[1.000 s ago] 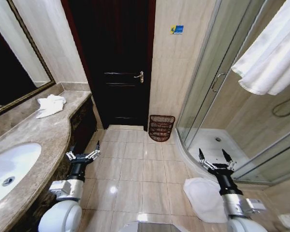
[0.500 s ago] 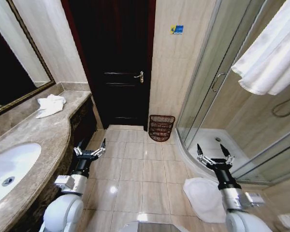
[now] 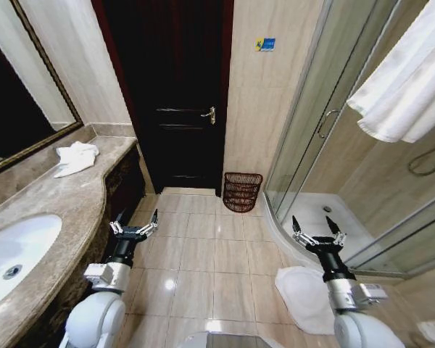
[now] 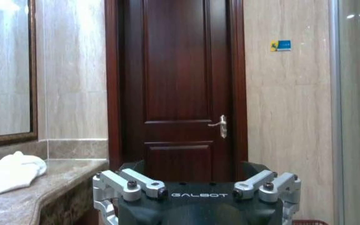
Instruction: Discard the used towel into the hamper.
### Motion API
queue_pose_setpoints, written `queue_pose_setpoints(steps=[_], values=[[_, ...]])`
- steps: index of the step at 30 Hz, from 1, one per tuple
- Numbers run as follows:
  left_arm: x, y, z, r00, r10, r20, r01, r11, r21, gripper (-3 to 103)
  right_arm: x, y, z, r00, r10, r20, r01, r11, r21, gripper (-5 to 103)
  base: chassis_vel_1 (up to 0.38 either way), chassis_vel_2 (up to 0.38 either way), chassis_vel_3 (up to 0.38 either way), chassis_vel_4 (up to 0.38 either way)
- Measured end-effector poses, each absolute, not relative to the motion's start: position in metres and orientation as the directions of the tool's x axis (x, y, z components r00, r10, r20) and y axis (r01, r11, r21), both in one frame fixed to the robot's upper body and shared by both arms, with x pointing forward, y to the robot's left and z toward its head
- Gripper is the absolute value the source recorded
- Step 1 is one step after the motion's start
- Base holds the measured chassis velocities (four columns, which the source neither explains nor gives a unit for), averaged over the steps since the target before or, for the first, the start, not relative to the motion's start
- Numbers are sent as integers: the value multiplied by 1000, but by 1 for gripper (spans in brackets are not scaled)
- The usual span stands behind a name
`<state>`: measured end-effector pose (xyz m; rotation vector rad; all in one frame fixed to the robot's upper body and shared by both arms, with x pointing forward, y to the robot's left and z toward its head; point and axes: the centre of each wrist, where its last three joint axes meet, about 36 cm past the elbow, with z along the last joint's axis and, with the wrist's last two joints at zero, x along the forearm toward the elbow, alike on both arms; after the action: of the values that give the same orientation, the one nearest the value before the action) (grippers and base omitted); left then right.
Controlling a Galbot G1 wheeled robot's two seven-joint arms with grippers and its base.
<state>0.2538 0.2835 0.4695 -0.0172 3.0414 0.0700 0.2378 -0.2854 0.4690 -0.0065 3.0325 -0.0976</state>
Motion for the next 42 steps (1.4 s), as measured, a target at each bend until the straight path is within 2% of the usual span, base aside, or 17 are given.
queue_pose_setpoints(steps=[42], values=[[250,290,458,-992,-33,-119,-45,994,98,100,238,-286,468,-994,-14,-105,-7,998,-63,100,-23,37,37,-26]])
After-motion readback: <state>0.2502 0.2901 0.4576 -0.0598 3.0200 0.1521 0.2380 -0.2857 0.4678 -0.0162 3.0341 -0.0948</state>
